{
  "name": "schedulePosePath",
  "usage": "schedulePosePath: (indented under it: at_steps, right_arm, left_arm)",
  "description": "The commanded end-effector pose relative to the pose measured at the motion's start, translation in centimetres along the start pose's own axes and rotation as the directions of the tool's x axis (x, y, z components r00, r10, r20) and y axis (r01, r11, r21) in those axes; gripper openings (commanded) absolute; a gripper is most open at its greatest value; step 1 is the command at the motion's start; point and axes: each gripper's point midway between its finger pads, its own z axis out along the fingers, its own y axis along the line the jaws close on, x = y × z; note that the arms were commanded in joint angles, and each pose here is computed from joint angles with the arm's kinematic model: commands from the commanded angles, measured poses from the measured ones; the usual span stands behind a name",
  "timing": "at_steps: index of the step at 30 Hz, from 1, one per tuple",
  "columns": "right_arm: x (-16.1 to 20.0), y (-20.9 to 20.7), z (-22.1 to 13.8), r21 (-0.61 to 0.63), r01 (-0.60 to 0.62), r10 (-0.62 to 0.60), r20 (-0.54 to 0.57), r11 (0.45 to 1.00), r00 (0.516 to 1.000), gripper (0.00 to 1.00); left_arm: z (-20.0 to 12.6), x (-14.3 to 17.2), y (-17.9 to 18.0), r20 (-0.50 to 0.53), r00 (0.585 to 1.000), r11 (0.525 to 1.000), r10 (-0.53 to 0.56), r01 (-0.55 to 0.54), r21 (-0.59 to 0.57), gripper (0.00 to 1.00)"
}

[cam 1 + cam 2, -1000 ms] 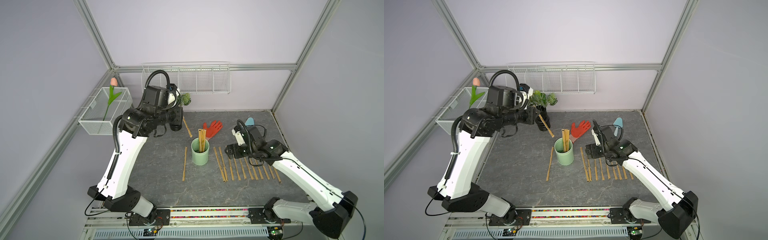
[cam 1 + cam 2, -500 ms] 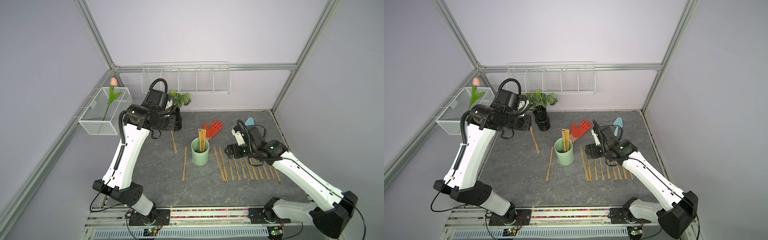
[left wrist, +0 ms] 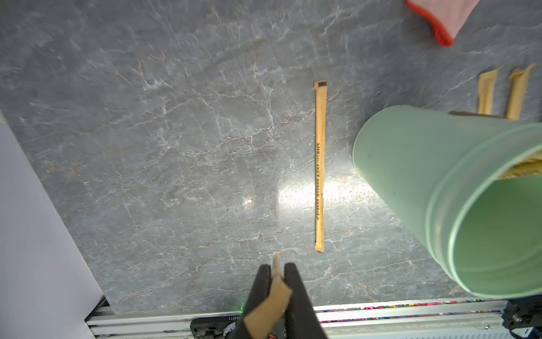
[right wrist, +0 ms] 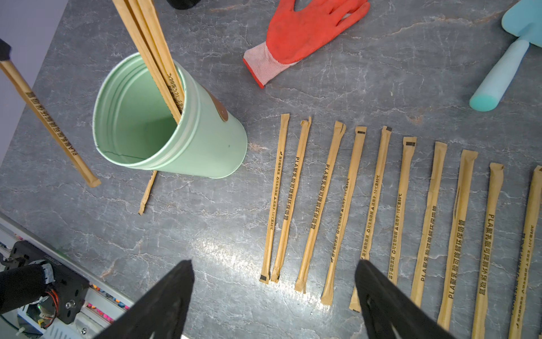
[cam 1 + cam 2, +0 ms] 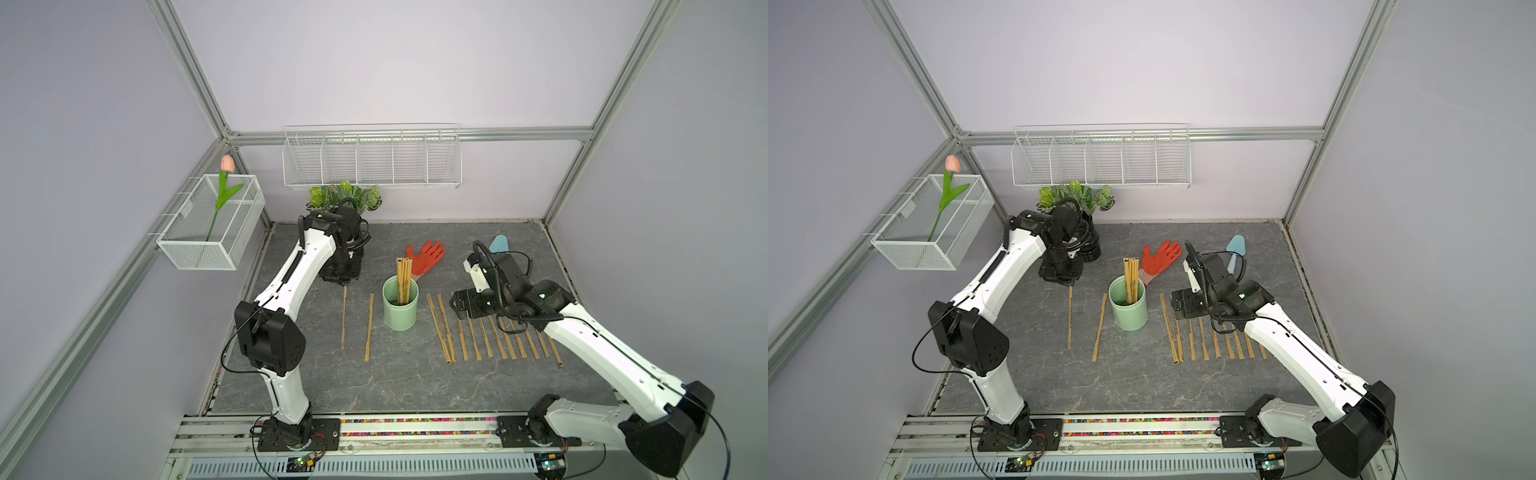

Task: Take the straws out of the storage container
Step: Place the straw at the center of the board.

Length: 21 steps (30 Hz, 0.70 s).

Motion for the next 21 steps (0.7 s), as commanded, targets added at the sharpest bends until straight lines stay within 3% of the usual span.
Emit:
schedulePosePath:
  at_steps: [1, 13, 21]
  right_arm:
    - [0.8, -0.9, 0.2, 0.032, -0.008, 0.009, -0.013, 0.999, 1.000, 0.89]
    - [1.4, -1.0, 1.7, 0.037, -0.001, 0.003, -0.043, 0.999, 0.999, 0.89]
    - [1.7, -1.0, 2.4, 0.037, 0.001, 0.001, -0.057, 0.999, 0.998, 0.89]
  left_arm:
    - [1.5, 0.1, -0.2, -0.051, 0.999, 1.000, -0.004, 0.005, 0.020, 0.13]
    - [6.0, -0.6, -1.1, -0.181, 0.983, 0.999, -0.008, 0.015, 0.037, 0.12]
    - [8.1, -1.1, -1.3, -0.204, 0.979, 0.998, -0.023, 0.033, 0.045, 0.12]
